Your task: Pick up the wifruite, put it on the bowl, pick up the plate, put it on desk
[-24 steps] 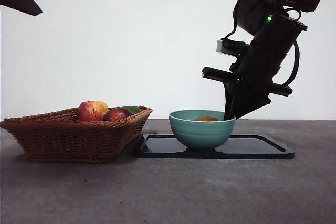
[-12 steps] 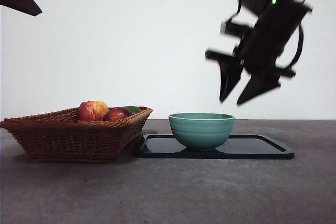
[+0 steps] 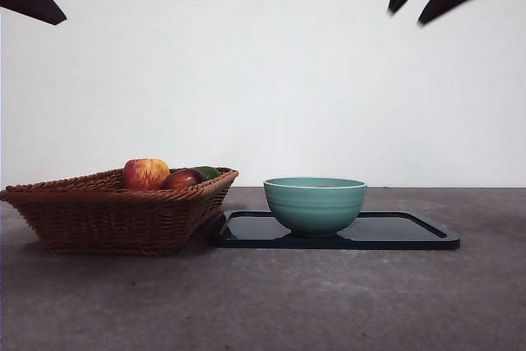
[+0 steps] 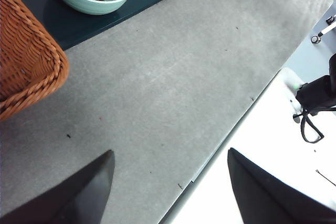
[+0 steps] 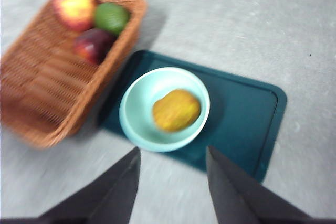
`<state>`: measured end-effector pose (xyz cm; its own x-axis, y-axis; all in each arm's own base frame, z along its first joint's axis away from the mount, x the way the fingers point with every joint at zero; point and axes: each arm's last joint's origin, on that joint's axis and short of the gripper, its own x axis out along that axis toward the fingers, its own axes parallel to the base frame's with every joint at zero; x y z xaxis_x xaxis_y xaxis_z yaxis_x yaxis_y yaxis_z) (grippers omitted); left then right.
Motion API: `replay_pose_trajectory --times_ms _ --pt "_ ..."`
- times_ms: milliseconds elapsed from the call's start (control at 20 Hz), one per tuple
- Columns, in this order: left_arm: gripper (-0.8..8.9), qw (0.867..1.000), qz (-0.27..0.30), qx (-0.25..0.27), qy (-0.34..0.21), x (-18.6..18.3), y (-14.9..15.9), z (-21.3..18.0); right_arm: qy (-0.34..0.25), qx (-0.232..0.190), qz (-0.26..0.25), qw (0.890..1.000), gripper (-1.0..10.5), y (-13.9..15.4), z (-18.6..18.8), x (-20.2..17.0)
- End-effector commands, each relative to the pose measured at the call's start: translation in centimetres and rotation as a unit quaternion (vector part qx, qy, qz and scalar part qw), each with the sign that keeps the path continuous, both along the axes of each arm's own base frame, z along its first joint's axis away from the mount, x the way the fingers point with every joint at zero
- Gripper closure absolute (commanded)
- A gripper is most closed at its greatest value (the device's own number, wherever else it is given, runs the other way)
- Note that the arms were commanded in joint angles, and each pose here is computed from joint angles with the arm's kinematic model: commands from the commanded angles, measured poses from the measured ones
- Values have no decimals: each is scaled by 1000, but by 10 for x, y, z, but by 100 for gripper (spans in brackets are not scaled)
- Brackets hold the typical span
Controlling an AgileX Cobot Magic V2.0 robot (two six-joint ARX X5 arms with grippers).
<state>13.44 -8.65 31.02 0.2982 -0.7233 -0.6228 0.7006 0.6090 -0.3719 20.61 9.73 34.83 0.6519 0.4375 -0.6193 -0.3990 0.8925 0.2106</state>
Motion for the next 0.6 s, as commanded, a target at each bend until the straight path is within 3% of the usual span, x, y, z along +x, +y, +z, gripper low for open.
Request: replay_pose_trajectory --times_ms 50,300,600 --pt "470 1000 -8 -2 -9 1 -1 3 -15 -4 21 1000 747 -5 15 -24" --pt "470 1000 -8 -2 -9 1 -1 3 -30 18 76 997 747 -15 18 -69" --pt "470 1000 -8 -2 -9 1 -1 3 10 28 133 991 747 -17 -16 -91"
